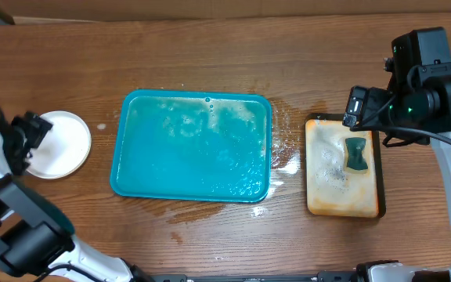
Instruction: Clean dirty plates on tray and stack at the side
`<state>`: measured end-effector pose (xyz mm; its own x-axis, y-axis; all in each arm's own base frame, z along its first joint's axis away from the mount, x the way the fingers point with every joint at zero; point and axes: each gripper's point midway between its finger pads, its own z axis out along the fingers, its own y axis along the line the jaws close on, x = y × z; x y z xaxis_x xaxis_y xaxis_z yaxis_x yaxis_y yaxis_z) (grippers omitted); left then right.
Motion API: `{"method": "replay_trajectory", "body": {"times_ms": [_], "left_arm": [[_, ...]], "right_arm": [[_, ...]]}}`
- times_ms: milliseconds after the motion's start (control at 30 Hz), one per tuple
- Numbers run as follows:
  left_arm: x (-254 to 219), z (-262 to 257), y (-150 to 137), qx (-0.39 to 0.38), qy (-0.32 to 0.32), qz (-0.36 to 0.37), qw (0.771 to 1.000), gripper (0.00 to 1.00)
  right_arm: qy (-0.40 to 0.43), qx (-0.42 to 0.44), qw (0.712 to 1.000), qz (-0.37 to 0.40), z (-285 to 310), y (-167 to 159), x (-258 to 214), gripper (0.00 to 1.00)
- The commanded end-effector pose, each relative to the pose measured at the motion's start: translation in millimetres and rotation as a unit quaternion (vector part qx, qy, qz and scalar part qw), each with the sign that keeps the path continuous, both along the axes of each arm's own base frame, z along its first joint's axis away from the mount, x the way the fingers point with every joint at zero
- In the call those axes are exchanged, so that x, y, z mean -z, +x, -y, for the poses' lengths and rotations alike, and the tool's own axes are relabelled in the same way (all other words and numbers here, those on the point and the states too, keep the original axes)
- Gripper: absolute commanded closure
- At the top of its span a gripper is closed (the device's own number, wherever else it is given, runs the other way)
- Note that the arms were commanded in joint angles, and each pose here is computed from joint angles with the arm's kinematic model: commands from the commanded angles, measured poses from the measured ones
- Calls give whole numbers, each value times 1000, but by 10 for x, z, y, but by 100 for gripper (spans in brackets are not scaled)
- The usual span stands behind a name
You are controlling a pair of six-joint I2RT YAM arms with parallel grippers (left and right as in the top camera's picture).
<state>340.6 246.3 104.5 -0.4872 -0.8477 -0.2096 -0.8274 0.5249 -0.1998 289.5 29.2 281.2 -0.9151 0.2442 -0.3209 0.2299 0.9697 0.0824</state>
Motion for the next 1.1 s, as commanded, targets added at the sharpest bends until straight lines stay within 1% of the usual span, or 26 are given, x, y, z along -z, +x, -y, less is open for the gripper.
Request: {"method": "replay_trajectory", "body": {"times_ms": [0, 133, 267, 500, 633, 733, 1067], "left_arm": [[-705, 235, 265, 57, 63, 59, 995, 0], [-974, 602, 420, 113, 83, 88, 986, 0], [-1124, 959, 511, 155, 88, 105, 978, 0], [-1139, 1379, 593, 210, 82, 104, 969, 0], [-1127, 1451, 590, 218, 79, 101, 968, 0], [-1116, 1453, 571, 218, 77, 96, 968, 0], [-1111, 1457, 564, 218, 76, 95, 968, 0]], "right_arm": [[-2, 2, 999, 54, 52, -21, -284, 0], [-10, 8, 996, 91, 103, -73, -489, 0], [-7, 7, 991, 133, 122, -198, -731, 0], [-11, 1, 979, 201, 186, -543, -1057, 0], [-27, 14, 973, 227, 278, -678, -1168, 0], [-26, 14, 973, 228, 281, -714, -1171, 0], [-27, 14, 975, 222, 281, -715, -1150, 0]]}}
